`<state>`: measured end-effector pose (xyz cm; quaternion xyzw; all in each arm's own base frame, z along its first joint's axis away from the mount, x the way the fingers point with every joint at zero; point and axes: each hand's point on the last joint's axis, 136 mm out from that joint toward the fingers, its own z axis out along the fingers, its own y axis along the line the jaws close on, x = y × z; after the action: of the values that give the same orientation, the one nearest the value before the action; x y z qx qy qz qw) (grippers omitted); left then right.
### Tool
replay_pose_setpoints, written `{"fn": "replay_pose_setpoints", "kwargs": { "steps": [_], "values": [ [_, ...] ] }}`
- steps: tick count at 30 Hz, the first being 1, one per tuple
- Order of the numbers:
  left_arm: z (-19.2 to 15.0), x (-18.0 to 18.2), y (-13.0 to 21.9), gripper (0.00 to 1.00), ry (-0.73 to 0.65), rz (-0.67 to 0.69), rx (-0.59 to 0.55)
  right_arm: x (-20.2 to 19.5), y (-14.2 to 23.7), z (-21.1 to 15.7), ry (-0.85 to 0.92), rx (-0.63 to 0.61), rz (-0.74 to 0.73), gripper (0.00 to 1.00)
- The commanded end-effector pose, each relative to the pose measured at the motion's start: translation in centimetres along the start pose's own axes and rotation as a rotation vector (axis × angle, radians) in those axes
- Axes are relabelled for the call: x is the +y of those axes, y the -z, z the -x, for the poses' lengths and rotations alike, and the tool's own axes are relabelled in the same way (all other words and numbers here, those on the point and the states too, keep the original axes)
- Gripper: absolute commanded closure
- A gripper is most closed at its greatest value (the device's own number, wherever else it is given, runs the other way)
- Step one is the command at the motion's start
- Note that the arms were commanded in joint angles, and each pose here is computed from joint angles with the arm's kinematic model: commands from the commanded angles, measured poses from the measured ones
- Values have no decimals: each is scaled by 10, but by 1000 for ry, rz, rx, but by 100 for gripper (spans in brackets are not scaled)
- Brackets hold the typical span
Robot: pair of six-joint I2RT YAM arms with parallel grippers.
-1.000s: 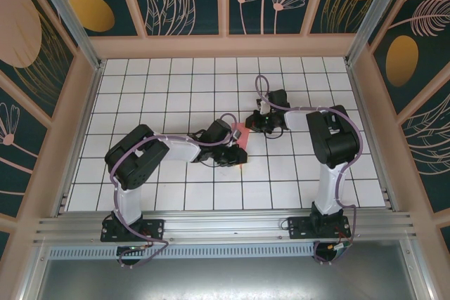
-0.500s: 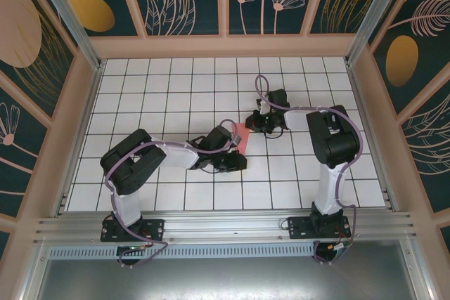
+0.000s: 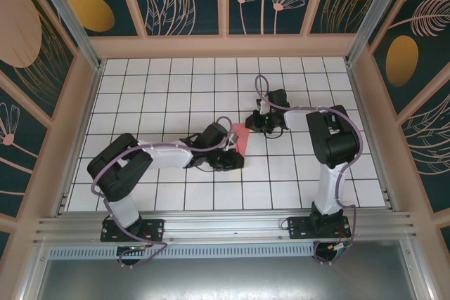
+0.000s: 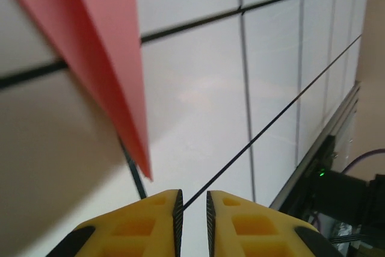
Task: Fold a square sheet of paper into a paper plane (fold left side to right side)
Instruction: Fold the wing for the fifth time at the center of the table.
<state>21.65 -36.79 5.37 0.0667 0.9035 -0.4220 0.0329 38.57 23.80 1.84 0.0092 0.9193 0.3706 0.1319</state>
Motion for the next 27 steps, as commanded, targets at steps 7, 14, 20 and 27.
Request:
{"fn": "replay_pose_setpoints", "kwargs": {
  "steps": [7,14,20,27],
  "values": [
    [33,-12,-15,79,-65,-9,-3,-34,-11,-19,-34,63,-125,100],
    [26,8,-31,79,-30,20,41,-33,-11,-19,-33,64,-123,100],
    [2,15,-35,79,-8,21,104,-34,-12,-19,-35,66,-124,100],
    [-19,24,-37,79,18,43,132,-33,-11,-17,-33,65,-126,100]
  ]
}}
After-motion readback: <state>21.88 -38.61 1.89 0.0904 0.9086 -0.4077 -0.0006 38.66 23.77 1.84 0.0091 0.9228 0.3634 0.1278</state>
